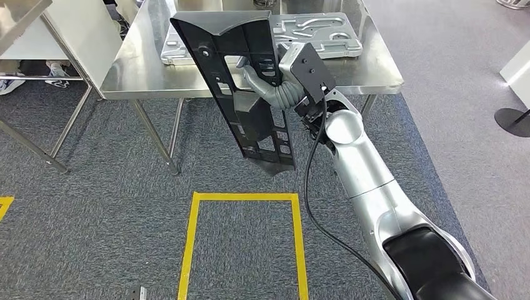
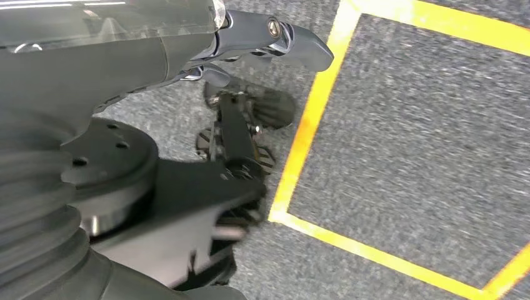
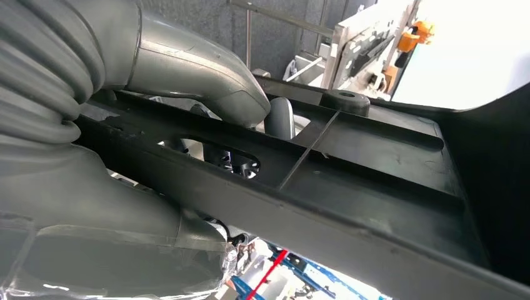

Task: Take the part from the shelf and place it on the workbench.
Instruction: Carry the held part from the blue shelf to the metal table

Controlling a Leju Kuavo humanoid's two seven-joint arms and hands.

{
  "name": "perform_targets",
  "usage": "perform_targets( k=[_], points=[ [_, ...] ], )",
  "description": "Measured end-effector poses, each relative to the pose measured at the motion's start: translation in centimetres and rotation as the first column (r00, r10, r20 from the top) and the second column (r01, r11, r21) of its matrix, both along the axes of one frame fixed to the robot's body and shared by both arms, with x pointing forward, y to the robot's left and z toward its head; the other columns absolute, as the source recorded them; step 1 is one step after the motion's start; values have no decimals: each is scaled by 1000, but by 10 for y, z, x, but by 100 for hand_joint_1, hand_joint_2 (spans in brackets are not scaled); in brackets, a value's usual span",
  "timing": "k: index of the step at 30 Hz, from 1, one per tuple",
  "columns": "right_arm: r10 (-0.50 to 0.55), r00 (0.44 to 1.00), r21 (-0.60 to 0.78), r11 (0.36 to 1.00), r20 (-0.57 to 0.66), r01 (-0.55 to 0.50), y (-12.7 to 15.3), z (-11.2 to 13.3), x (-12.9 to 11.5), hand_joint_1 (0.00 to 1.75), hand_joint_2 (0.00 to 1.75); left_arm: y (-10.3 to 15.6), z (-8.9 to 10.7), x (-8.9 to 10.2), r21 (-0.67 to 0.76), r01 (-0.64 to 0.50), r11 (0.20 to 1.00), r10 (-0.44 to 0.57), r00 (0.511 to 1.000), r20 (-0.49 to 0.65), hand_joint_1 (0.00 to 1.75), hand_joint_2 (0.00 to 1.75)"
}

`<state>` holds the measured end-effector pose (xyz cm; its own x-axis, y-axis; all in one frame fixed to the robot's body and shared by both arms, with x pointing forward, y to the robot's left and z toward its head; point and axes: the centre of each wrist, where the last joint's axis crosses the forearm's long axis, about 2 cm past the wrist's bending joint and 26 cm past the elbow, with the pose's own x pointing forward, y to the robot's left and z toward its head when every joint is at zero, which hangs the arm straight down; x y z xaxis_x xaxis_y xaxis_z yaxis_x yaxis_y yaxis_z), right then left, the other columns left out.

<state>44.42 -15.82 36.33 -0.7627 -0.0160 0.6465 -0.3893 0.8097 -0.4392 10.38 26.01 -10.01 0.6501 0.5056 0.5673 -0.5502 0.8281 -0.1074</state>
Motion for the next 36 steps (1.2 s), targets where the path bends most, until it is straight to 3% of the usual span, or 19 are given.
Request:
perform_targets(
  k=[36],
  points=[
    [-18, 1000, -19, 1000, 21, 19, -2, 5, 1, 175, 175, 1, 0, 1, -2, -9, 1000, 9, 1000, -4, 0, 175]
  ],
)
